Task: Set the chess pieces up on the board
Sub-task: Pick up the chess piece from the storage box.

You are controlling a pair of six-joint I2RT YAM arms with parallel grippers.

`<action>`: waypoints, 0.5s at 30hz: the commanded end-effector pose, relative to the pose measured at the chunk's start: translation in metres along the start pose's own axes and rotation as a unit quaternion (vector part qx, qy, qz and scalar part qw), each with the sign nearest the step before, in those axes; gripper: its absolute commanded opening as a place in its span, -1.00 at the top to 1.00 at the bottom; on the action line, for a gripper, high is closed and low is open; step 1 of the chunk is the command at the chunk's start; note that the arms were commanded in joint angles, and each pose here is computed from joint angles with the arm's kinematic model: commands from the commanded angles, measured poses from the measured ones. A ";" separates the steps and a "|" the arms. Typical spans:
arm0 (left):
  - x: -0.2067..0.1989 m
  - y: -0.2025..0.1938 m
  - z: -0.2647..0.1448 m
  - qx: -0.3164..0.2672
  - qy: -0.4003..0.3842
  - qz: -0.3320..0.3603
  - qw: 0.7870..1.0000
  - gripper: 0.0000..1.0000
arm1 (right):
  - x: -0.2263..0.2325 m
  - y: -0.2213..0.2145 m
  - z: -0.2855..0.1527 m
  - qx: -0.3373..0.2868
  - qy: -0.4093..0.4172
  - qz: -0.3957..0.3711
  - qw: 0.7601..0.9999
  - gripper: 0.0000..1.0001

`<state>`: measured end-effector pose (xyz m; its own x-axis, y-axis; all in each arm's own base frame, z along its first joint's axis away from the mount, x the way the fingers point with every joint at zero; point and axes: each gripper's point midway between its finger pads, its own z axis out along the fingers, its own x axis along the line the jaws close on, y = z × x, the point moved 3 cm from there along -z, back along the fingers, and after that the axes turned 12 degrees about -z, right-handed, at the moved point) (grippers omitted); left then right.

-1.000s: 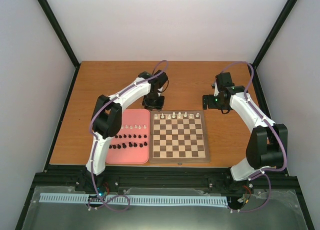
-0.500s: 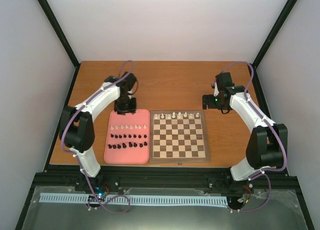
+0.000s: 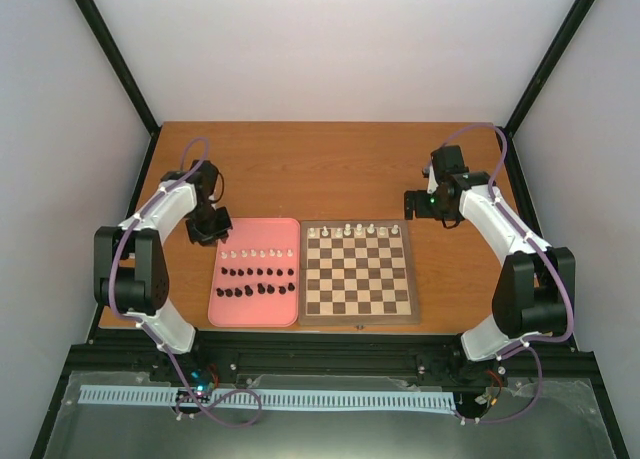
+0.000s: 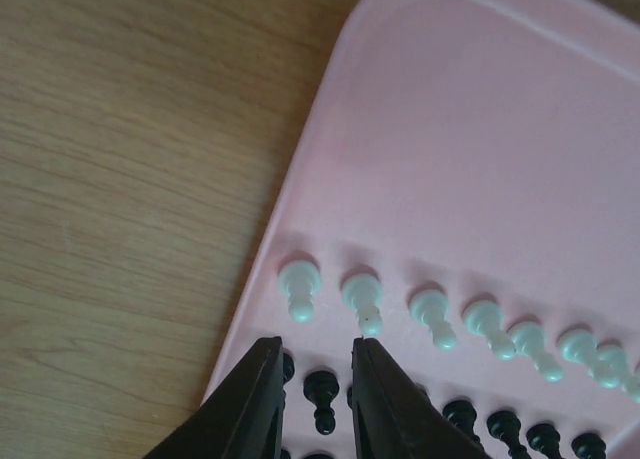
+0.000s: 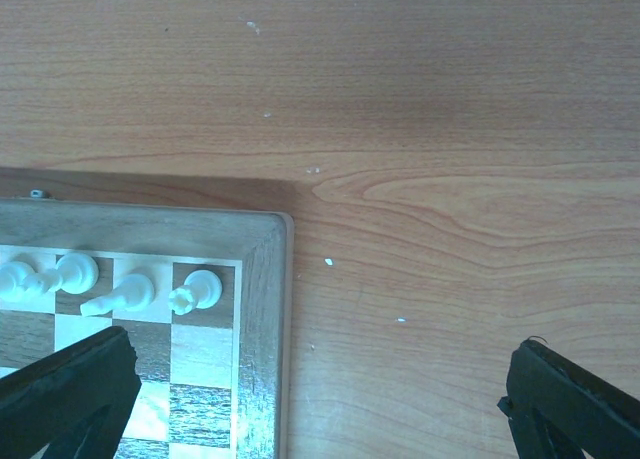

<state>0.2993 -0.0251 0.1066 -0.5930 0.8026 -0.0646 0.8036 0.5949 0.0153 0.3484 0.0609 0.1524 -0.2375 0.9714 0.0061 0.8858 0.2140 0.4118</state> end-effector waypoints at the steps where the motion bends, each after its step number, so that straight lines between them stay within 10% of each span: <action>1: -0.001 0.002 0.010 0.012 -0.028 -0.021 0.999 0.55 | -0.003 -0.002 -0.009 -0.010 -0.003 0.003 1.000 -1.00; 15: 0.005 -0.009 0.034 0.050 -0.017 -0.026 0.998 0.53 | -0.003 -0.004 -0.007 -0.007 -0.003 0.003 1.000 -1.00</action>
<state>0.2879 -0.0278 0.0767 -0.6171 0.7822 -0.0857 0.7869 0.6125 -0.0758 0.3454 0.0604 0.1524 -0.2372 0.9714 0.0054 0.8858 0.2140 0.4117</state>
